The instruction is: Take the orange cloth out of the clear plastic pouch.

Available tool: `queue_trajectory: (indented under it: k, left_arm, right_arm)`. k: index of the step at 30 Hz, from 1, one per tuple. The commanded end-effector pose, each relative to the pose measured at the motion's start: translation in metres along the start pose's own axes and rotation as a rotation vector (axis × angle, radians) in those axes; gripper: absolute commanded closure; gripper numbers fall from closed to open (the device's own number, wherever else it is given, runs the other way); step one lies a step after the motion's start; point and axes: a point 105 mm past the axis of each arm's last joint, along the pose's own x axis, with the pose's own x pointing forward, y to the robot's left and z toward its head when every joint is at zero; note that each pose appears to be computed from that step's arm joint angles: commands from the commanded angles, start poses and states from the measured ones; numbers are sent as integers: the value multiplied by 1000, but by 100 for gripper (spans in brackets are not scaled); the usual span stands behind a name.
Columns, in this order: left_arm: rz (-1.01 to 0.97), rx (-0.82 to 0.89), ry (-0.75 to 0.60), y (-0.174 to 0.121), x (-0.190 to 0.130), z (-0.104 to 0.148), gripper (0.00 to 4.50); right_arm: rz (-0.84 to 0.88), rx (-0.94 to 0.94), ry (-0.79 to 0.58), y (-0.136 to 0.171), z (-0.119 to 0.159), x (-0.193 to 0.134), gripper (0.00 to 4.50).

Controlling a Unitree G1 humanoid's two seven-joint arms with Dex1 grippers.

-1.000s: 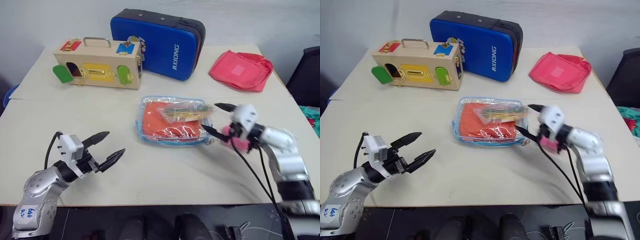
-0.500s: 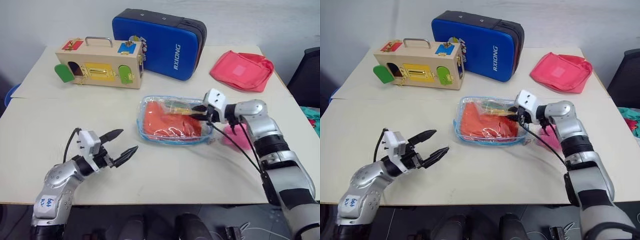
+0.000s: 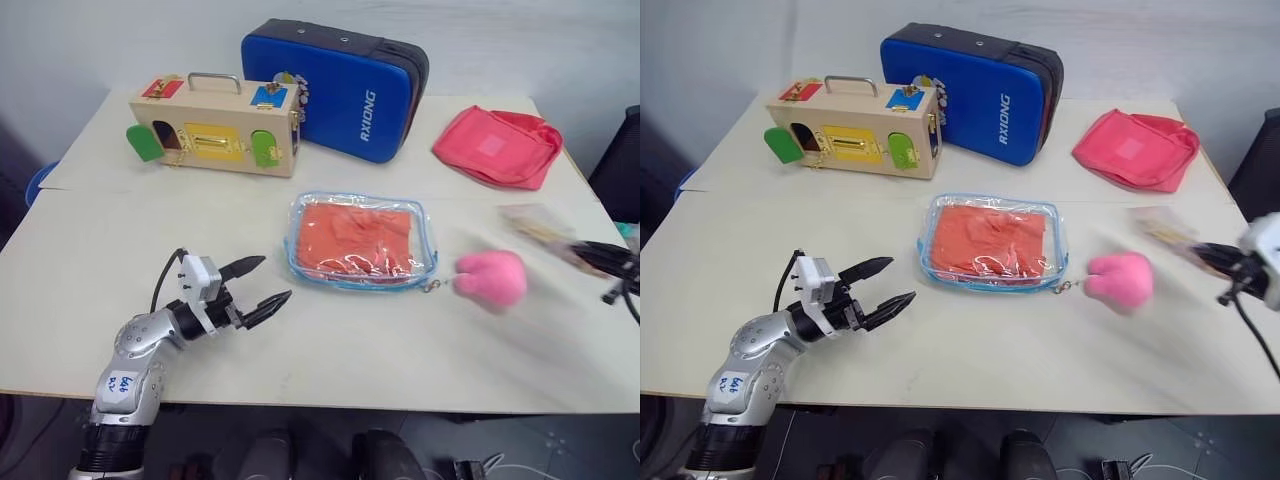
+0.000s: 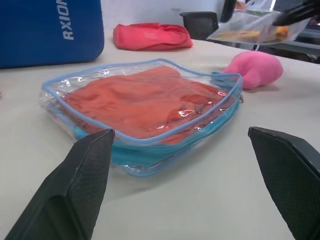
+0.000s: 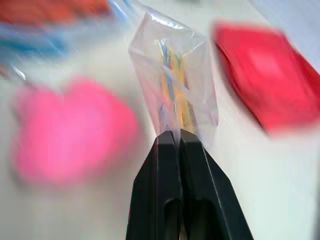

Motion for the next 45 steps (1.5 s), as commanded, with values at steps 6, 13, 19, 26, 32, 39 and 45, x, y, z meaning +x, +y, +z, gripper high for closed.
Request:
queue_trajectory:
  k: [6, 13, 19, 26, 32, 39, 45]
  left_arm:
    - [-139, 81, 20, -6, -3, 11, 0]
    - [-105, 70, 74, 4, -26, 6, 0]
    - [-11, 81, 115, 14, -50, -7, 0]
    - [52, 95, 123, 13, -58, -8, 0]
    - [66, 95, 117, 6, -57, -7, 0]
    - [75, 95, 108, 1, -51, -5, 0]
    - [80, 98, 98, 1, -47, 0, 0]
  right_arm:
    - [-119, 10, 59, -7, -36, -21, 291]
    - [129, -38, -379, 20, 77, -36, 70]
    - [499, -7, -480, 116, 129, 7, 4]
    - [635, -90, -504, 207, 153, 86, 4]
    - [617, -152, -488, 229, 160, 126, 69]
    - [715, -274, -555, 250, 175, 128, 312]
    - [777, -299, -590, 261, 176, 115, 447]
